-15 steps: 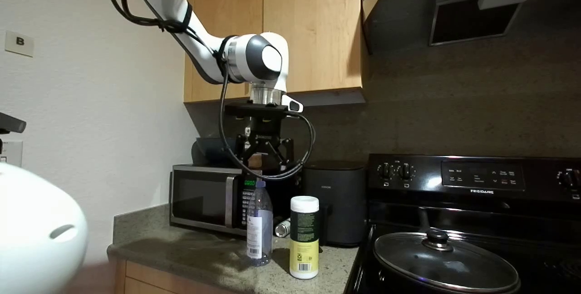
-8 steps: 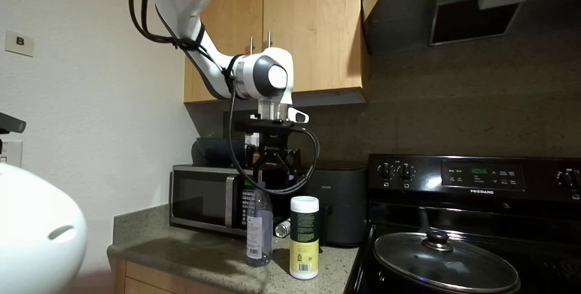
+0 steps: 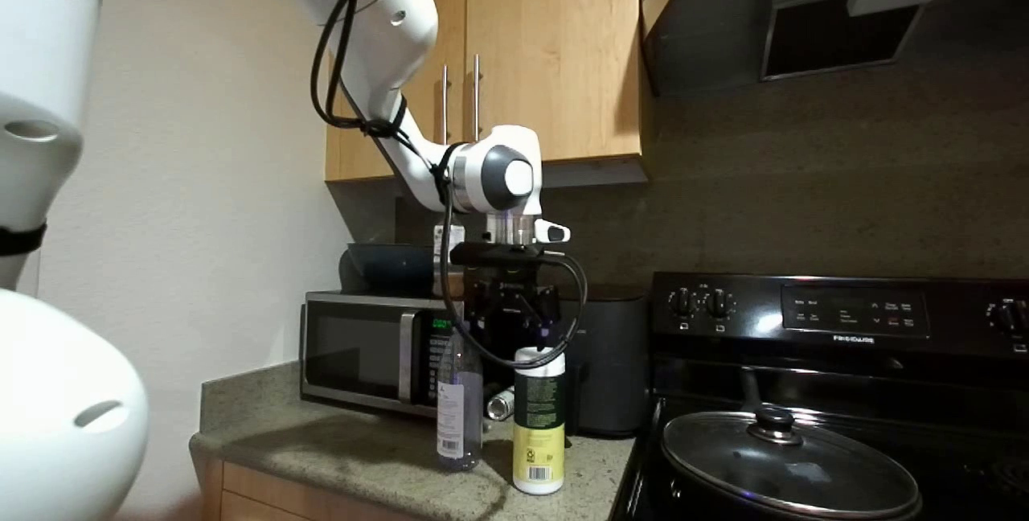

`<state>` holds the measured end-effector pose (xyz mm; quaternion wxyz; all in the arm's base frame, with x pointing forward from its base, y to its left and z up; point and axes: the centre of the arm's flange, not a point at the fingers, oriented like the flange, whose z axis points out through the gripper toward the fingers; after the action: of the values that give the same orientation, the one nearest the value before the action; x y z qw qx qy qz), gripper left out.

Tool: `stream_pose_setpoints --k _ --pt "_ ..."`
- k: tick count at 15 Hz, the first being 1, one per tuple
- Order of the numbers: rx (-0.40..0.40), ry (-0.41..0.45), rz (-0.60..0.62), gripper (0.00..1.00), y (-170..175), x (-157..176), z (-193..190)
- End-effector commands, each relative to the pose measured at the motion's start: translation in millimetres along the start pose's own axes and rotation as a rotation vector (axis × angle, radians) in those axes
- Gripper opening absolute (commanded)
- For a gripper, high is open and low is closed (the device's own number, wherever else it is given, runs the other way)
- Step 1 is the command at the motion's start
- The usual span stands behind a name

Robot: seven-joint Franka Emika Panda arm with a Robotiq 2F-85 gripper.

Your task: Swap around the green bottle and the water bottle

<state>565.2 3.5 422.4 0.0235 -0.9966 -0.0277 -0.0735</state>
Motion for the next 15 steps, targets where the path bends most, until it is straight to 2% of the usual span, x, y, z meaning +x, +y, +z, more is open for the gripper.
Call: stream_pose_setpoints --k 1,9,15 --pt "0.0 0.003 0.0 1.0 -0.3 1.4 -0.9" --pt "-0.005 -0.01 0.032 1.0 22.4 -0.8 -3.9" --pt "-0.021 0.008 0.05 1.0 21.0 1.6 2.3"
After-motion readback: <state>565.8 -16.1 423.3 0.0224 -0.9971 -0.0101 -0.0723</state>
